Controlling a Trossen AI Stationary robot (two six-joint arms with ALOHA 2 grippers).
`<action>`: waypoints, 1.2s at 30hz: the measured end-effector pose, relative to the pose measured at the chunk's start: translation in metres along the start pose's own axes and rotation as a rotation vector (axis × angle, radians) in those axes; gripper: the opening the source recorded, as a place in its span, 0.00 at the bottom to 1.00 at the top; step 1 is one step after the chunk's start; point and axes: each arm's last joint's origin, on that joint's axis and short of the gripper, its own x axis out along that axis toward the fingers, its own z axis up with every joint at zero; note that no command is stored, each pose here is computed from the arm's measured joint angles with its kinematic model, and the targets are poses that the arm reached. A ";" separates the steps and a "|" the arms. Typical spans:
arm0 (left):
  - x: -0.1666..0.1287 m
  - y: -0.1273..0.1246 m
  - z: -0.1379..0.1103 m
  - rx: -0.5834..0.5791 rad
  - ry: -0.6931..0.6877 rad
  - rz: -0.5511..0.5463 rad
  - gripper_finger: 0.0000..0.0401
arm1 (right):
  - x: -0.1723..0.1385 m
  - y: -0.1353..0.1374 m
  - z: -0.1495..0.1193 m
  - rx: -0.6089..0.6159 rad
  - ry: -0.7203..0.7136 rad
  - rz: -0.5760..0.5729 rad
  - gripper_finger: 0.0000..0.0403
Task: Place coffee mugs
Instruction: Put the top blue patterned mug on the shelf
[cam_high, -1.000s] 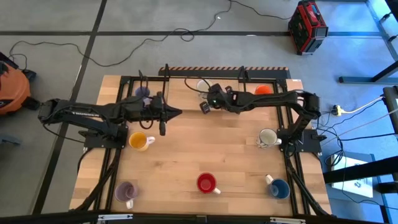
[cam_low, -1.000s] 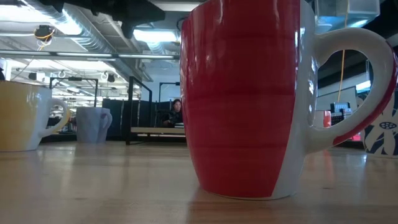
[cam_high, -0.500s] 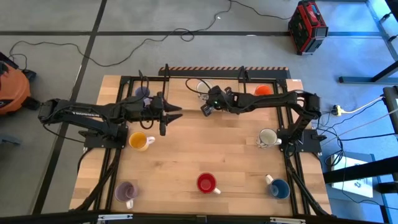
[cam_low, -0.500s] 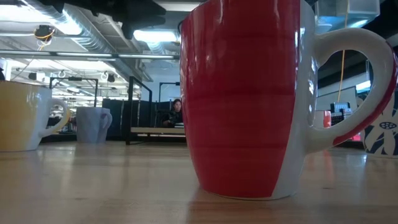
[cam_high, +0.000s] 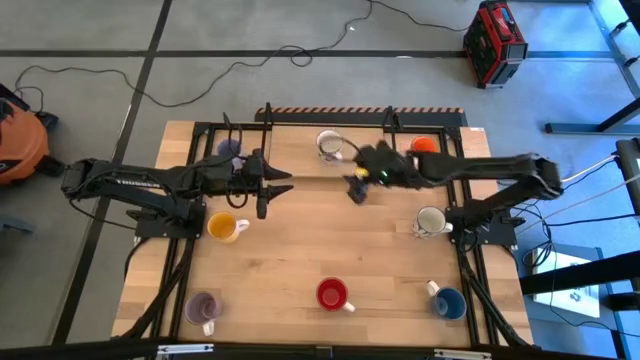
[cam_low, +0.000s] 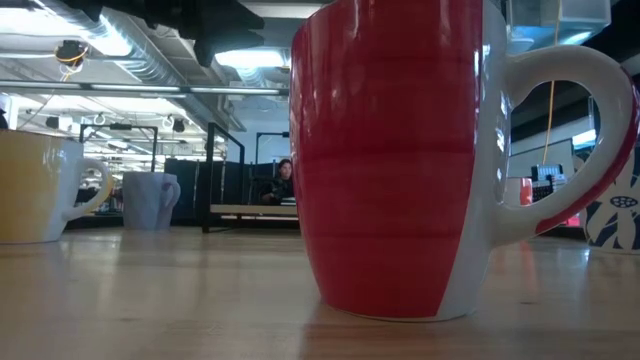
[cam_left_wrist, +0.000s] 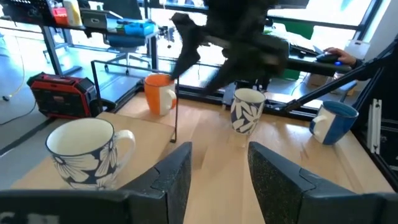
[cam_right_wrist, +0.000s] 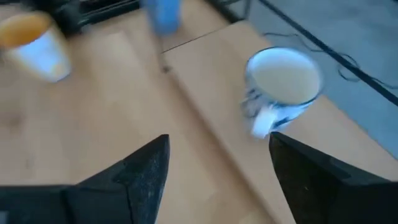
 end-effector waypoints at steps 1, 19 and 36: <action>0.000 0.000 0.000 0.000 0.001 -0.009 0.38 | -0.007 0.004 -0.005 -0.020 -0.002 0.025 0.66; -0.027 -0.003 0.035 -0.188 -0.277 -0.185 0.37 | 0.010 0.045 -0.060 -0.273 -0.199 0.185 0.64; -0.061 0.006 0.093 -0.194 -0.499 -0.158 0.37 | 0.134 0.086 0.063 -0.260 -0.219 0.209 0.57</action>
